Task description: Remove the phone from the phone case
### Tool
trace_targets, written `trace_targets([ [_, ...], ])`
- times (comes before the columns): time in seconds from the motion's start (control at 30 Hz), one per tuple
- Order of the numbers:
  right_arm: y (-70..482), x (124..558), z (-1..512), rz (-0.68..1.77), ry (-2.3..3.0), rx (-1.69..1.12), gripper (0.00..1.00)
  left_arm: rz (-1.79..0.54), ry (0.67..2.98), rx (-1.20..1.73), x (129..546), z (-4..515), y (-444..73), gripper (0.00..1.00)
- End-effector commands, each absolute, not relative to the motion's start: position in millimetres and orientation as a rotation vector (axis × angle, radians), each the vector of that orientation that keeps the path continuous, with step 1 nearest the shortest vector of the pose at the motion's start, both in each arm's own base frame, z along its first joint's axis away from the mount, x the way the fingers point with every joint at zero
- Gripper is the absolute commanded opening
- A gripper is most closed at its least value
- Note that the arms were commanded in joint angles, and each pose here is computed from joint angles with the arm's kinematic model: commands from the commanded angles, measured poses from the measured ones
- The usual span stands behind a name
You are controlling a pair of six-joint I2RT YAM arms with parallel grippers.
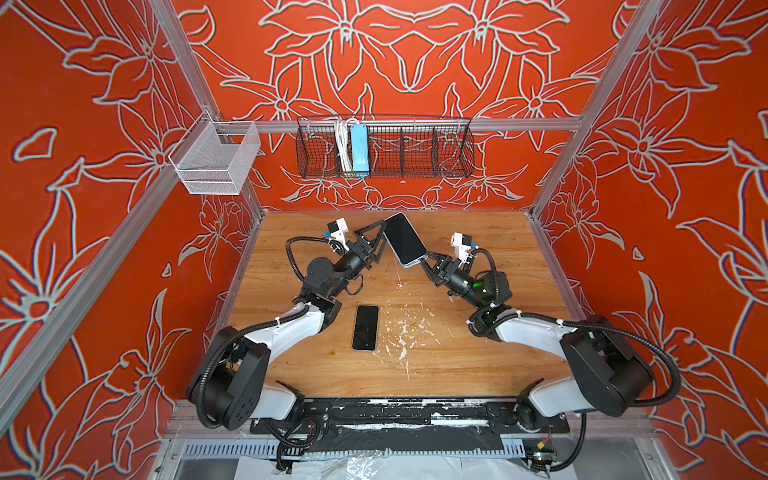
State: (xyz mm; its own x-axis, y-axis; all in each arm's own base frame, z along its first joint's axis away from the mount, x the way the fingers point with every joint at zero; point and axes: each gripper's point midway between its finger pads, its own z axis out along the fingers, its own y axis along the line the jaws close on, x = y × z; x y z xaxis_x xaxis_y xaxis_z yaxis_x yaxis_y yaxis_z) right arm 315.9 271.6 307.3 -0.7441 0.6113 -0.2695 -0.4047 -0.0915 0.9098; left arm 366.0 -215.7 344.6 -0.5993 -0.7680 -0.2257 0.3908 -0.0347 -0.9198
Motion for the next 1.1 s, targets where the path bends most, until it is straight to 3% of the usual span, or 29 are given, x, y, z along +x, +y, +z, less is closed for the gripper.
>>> trace_targets([
  [0.0, 266.0, 309.9, 332.7, 1.952, 1.381, 0.208, 0.00, -1.750, 1.399, -0.383, 358.4, 350.7, -216.5, 0.99],
  [0.73, 262.5, 312.0, 340.2, 1.941, 1.349, 0.219, 0.00, -1.698, 1.472, -0.426, 355.4, 328.3, -212.4, 0.97],
  [1.07, 262.2, 323.6, 327.2, 1.874, 1.361, 0.244, 0.00, -1.624, 1.592, -0.501, 331.2, 328.4, -200.1, 0.97],
])
